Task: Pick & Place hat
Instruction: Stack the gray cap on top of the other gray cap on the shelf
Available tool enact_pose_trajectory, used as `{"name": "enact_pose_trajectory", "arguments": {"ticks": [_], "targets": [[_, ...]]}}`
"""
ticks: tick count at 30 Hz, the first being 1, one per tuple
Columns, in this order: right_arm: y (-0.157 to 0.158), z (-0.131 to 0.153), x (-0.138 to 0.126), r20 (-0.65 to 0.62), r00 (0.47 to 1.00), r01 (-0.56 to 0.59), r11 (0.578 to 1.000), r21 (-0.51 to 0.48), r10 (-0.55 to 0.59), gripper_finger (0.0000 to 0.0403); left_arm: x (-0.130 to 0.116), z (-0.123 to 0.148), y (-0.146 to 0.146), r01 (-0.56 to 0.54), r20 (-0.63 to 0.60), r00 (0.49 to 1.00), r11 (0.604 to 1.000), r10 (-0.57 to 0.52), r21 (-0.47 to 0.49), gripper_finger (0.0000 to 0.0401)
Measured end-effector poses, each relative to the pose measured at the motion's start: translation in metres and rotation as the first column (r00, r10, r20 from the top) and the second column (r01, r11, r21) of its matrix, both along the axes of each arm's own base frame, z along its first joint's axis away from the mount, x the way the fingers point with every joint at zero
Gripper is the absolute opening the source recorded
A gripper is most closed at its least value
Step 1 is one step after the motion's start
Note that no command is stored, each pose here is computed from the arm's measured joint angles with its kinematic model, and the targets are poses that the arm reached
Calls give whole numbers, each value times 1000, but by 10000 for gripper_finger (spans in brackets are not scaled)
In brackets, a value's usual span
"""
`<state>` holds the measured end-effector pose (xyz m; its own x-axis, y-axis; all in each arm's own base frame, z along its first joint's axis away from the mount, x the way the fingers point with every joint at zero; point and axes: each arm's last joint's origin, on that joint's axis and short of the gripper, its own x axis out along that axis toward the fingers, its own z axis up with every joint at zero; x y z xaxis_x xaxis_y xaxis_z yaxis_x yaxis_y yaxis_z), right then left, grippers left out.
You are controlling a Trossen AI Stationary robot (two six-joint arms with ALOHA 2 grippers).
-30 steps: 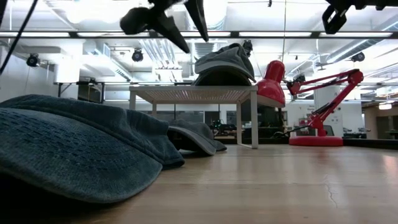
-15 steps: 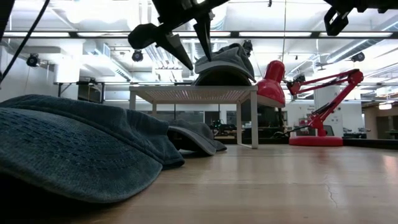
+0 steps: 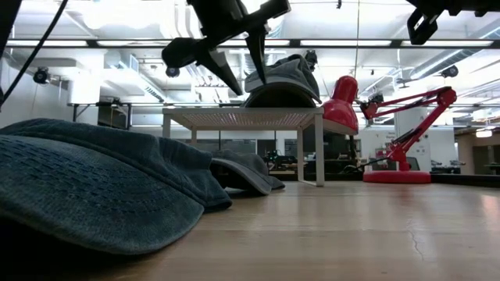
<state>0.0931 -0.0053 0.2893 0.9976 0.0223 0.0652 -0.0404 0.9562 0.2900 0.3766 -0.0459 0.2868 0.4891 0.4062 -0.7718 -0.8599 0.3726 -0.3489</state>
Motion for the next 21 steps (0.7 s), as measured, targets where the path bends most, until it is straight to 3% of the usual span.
{"name": "enact_pose_trajectory", "arguments": {"ticks": [12,18,21], "targets": [[0,0,0,-1,1000,0,1000,0,0,28,-5,-14,3,-17,-56,998,1000,17,-6,312],[0,0,0,-1,1000,0,1000,0,0,28,-11,-38,7,-163,-56,986,984,159,-72,318],[0,0,0,-1,1000,1,1000,0,-1,28,-10,-45,9,-180,-36,984,979,177,-98,315]]}}
